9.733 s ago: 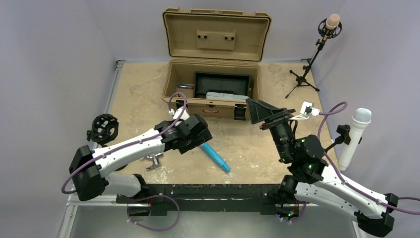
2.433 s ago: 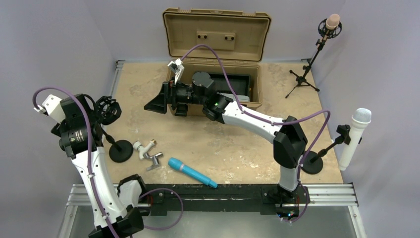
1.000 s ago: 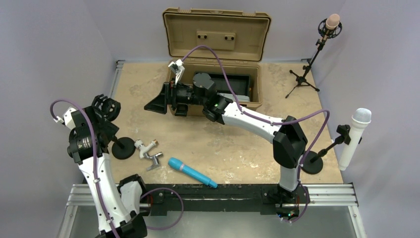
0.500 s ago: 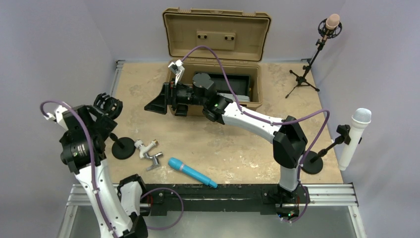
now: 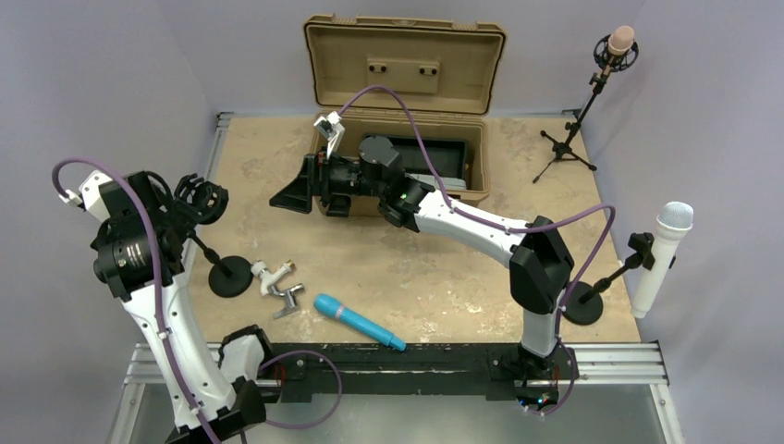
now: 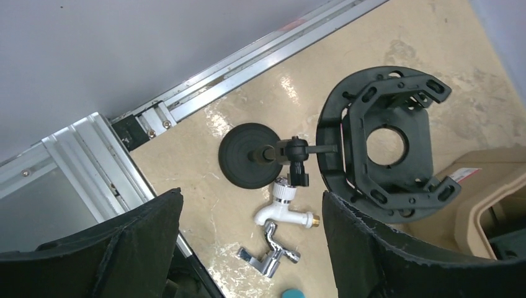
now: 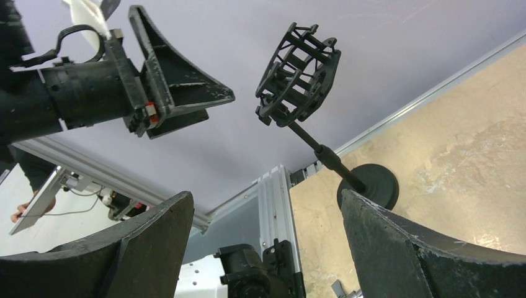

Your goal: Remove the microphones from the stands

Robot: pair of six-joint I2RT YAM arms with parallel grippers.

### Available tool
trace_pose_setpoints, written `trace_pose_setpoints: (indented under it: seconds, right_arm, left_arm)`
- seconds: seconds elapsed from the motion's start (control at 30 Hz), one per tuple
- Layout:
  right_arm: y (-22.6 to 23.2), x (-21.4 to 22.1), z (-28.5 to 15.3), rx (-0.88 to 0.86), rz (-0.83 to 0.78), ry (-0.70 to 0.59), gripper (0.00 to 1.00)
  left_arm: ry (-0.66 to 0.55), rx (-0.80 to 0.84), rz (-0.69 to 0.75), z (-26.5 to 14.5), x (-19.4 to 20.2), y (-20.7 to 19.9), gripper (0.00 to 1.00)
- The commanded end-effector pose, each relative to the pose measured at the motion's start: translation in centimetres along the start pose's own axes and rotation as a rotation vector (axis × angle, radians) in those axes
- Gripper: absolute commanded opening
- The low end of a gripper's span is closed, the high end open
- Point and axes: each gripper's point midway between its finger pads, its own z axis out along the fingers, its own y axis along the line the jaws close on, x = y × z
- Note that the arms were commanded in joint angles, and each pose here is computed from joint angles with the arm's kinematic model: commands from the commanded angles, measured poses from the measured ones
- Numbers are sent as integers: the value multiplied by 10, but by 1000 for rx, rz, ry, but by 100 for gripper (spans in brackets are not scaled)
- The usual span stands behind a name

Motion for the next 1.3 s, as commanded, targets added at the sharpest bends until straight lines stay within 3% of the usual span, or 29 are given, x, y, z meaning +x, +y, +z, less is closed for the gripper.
trace_pose_setpoints:
  seconds: [0.0, 0.8, 1.27]
  right_arm:
    - [12, -17, 2, -15, -35, -39, 87]
    - [4, -15, 5, -7, -29, -30, 87]
    - [4, -14, 4, -11, -27, -30, 87]
  left_arm:
    - [-25, -56, -5, 9, -10, 5, 80]
    - [17, -135, 10, 48, 0, 7, 82]
    - [145, -134, -21, 68, 42, 7, 80]
